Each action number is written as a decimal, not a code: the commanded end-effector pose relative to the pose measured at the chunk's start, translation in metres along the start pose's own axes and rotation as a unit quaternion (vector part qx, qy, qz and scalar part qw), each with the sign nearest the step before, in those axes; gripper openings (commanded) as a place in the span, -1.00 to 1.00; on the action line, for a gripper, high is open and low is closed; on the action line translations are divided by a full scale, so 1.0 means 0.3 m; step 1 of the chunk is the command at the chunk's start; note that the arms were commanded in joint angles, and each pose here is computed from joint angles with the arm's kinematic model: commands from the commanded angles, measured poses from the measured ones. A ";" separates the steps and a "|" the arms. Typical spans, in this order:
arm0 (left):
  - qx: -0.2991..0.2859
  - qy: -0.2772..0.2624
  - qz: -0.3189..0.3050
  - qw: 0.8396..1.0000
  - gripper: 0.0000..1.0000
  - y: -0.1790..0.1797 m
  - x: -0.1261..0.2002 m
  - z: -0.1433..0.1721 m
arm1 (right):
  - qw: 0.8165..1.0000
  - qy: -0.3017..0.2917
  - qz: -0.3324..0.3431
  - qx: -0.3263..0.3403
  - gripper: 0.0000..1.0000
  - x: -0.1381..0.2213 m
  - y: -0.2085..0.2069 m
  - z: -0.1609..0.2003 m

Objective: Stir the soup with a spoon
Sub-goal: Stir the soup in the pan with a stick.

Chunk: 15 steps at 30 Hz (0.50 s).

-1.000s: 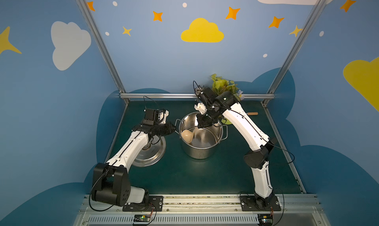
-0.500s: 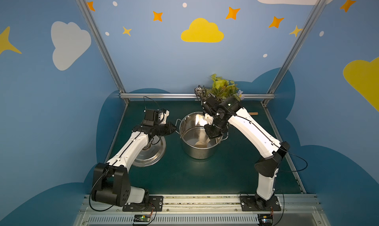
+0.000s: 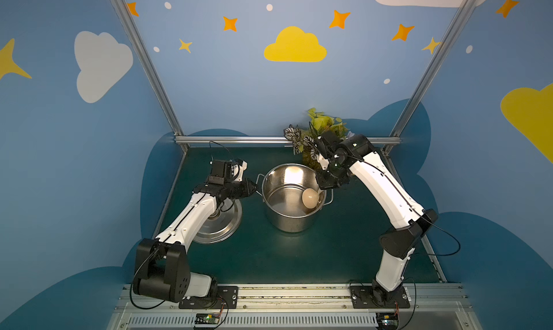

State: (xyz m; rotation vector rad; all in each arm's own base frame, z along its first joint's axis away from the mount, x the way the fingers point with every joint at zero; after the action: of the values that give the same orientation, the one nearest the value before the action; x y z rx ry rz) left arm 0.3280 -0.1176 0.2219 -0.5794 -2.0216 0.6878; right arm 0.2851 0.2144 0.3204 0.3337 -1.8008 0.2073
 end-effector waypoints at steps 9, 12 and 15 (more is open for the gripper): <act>-0.009 0.030 0.032 0.999 -0.69 -0.009 -0.017 0.051 | 0.995 -0.068 -0.069 -0.010 -1.00 -0.077 0.078 -0.187; -0.005 0.031 0.032 0.999 -0.70 0.001 -0.022 0.053 | 0.990 -0.068 -0.124 -0.003 -1.00 -0.095 0.136 -0.213; -0.002 0.031 0.034 0.999 -0.69 0.007 -0.024 0.052 | 0.985 -0.063 -0.163 0.010 -1.00 -0.100 0.200 -0.224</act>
State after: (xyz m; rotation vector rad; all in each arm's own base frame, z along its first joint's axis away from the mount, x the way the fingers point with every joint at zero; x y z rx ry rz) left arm 0.3290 -0.1182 0.2200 -0.6170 -2.0281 0.7027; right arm 0.3322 0.2703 0.2976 0.5163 -1.8269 0.0573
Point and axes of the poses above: each gripper's point midway between its finger pads, its own x axis back along the fingers, its own y axis along the line the jaws close on, z = x × y, the point moved 6 cm from there along x, back along the fingers, and after that the axes turned 4 degrees about x, right-handed, at the moved point
